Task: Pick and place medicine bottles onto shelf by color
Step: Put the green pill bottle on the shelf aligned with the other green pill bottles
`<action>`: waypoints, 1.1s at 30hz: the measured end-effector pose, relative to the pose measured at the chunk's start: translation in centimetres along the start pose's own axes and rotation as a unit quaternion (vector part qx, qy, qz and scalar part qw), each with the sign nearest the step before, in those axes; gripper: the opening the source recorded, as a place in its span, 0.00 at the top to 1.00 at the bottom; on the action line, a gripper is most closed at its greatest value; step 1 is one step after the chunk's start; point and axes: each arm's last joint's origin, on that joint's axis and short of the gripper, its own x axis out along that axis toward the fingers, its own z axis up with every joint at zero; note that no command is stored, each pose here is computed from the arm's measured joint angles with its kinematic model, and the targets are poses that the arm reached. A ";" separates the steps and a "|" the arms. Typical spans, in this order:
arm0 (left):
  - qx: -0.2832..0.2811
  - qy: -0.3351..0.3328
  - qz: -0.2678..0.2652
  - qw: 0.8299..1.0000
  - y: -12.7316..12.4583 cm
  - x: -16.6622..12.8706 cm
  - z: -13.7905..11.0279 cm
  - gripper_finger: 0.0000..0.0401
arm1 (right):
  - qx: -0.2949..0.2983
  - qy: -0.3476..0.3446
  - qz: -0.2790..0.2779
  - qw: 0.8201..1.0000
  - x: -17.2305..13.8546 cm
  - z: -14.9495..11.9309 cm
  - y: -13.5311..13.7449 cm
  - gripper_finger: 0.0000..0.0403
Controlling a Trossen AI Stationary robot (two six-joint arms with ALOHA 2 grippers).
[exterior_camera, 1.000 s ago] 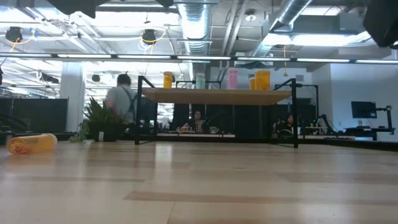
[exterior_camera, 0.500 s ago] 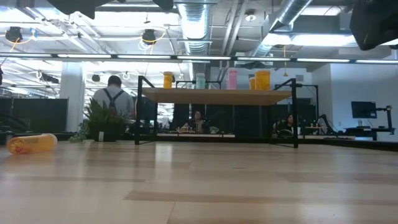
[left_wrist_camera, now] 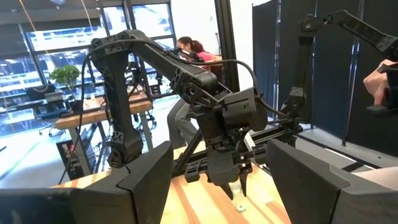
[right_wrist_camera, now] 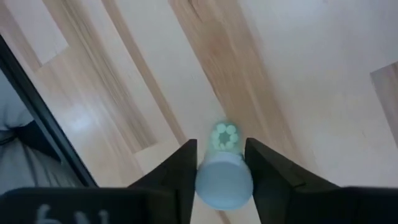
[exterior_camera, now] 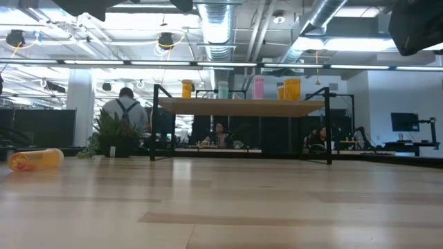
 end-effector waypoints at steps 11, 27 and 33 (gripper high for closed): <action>-0.002 0.000 0.000 1.000 0.0 0.0 0.0 0.38 | 0.003 0.015 0.039 0.999 0.0 0.1 0.6 0.59; -0.006 0.000 0.000 1.000 0.0 0.0 0.0 0.38 | 0.019 0.024 0.039 0.999 0.0 -0.2 0.7 0.52; -0.006 0.000 0.000 1.000 0.0 0.0 0.0 0.38 | 0.020 0.033 0.041 0.998 0.0 -0.8 0.9 0.53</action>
